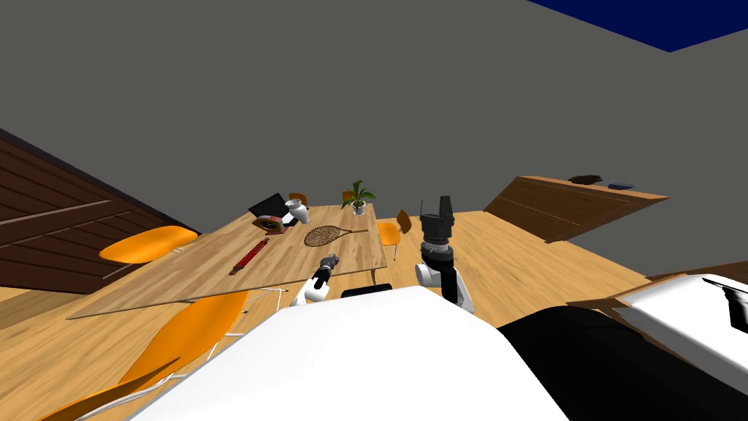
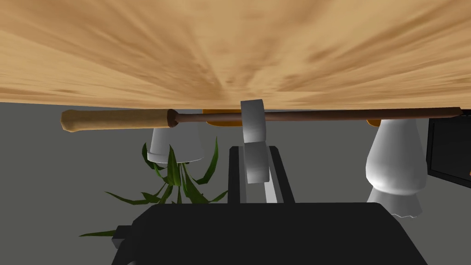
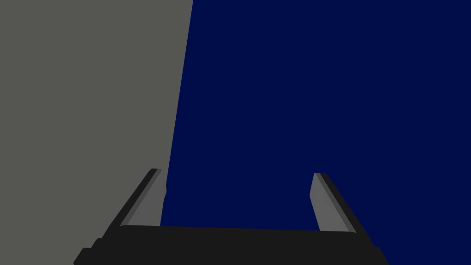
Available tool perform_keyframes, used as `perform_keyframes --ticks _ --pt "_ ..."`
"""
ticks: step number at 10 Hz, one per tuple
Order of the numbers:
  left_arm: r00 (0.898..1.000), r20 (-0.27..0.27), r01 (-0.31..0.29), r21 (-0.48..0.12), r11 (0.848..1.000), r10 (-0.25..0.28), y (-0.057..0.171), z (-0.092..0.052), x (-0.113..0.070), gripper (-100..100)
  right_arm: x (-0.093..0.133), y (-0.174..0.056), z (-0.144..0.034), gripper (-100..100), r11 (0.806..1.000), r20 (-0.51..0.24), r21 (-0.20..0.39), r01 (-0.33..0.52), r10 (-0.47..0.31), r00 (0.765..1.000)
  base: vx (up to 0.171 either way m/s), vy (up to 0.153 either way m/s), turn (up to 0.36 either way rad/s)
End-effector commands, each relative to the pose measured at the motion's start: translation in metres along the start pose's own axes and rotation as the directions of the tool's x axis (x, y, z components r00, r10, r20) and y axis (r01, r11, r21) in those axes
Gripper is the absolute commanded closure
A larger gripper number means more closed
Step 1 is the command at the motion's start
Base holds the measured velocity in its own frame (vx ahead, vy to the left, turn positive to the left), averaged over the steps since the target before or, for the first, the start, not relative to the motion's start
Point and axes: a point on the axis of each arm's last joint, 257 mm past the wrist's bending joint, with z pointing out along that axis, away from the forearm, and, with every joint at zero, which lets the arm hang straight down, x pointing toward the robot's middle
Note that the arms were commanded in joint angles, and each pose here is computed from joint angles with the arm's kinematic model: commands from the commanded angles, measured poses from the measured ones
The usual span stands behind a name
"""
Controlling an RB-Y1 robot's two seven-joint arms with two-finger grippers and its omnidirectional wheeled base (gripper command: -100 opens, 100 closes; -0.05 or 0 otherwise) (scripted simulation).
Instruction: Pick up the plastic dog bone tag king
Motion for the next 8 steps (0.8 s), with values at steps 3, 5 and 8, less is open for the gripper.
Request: perform_keyframes --ticks 3,5,8 --pt "1.0 0.0 -0.003 -0.013 1.0 0.003 0.027 0.003 -0.005 100 0.0 0.0 0.0 0 1.0 0.0 0.0 0.0 0.0 1.0 -0.029 -0.046 -0.035" --pt "1.0 0.0 -0.001 -0.02 1.0 0.001 0.04 0.004 -0.008 100 0.0 0.0 0.0 0 1.0 0.0 0.0 0.0 0.0 1.0 -0.032 -0.047 -0.035" --pt "1.0 0.001 0.024 -0.027 0.999 -0.024 0.053 0.005 -0.011 100 0.0 0.0 0.0 0 1.0 0.0 0.0 0.0 0.0 1.0 -0.031 -0.05 -0.025"
